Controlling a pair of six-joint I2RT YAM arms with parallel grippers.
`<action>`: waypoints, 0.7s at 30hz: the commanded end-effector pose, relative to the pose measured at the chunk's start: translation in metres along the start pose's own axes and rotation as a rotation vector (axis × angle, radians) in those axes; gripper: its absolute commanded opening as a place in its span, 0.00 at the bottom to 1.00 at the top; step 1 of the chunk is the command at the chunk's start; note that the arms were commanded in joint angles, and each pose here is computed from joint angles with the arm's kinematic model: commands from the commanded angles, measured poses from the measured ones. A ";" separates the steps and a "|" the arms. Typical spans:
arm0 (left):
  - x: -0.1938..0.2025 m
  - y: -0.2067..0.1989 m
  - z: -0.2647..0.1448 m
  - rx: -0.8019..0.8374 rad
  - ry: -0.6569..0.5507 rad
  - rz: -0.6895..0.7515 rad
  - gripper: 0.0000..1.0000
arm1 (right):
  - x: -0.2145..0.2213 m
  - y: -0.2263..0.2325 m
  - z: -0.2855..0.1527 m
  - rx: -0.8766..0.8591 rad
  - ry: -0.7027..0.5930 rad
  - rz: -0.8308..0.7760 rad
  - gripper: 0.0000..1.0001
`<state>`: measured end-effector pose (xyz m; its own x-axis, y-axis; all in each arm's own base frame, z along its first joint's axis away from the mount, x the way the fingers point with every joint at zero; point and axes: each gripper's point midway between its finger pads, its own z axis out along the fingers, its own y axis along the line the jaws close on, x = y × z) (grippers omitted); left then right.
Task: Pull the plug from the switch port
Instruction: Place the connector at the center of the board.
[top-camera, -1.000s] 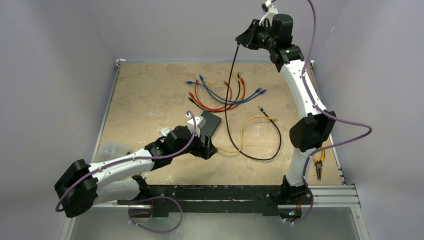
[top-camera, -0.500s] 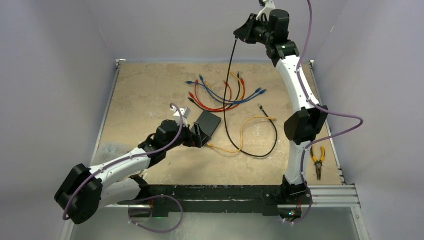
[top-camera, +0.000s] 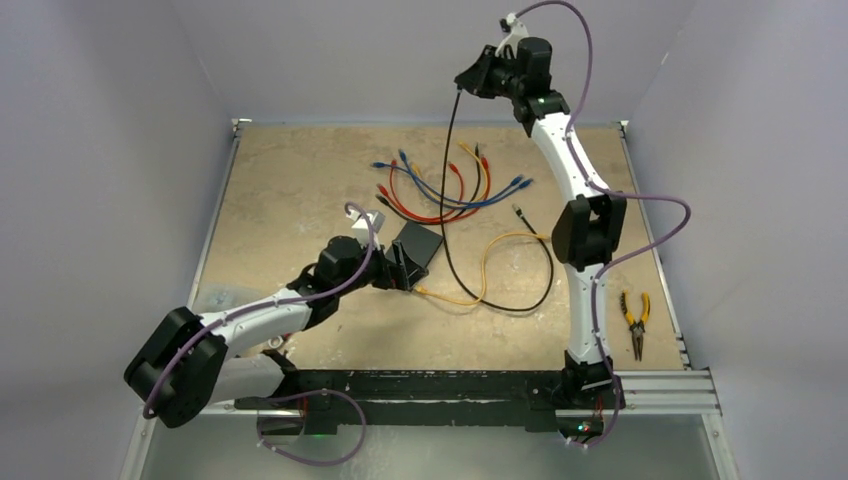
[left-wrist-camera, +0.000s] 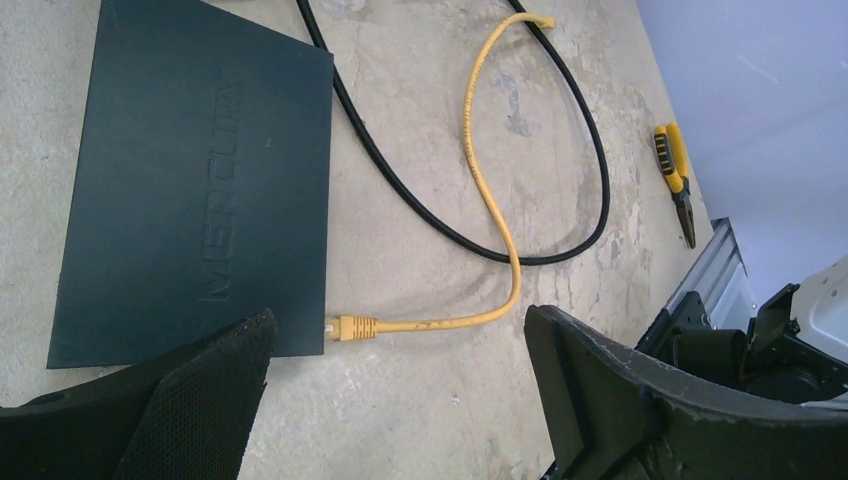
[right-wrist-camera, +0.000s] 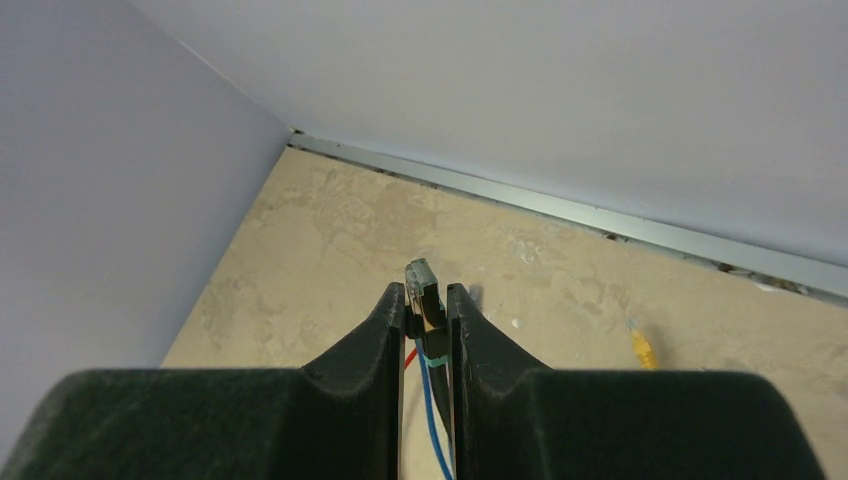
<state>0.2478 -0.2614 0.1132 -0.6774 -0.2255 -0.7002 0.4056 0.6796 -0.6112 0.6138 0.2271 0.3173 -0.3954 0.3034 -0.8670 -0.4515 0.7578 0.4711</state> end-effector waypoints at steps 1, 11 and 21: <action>-0.017 -0.013 0.005 0.056 -0.047 -0.008 0.96 | -0.007 0.010 0.015 -0.108 -0.045 0.036 0.00; -0.011 -0.005 0.005 0.018 -0.023 -0.020 0.95 | 0.066 -0.025 0.041 -0.087 0.097 0.113 0.27; -0.017 0.016 0.000 -0.131 0.027 0.101 0.95 | 0.079 -0.034 0.003 0.062 0.135 -0.005 0.81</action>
<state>0.2516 -0.2528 0.0963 -0.7069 -0.1780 -0.6846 0.3587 0.7440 -0.5637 0.6142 0.2357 0.1776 -0.6151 0.2607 -0.7441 -0.3516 0.7541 0.5548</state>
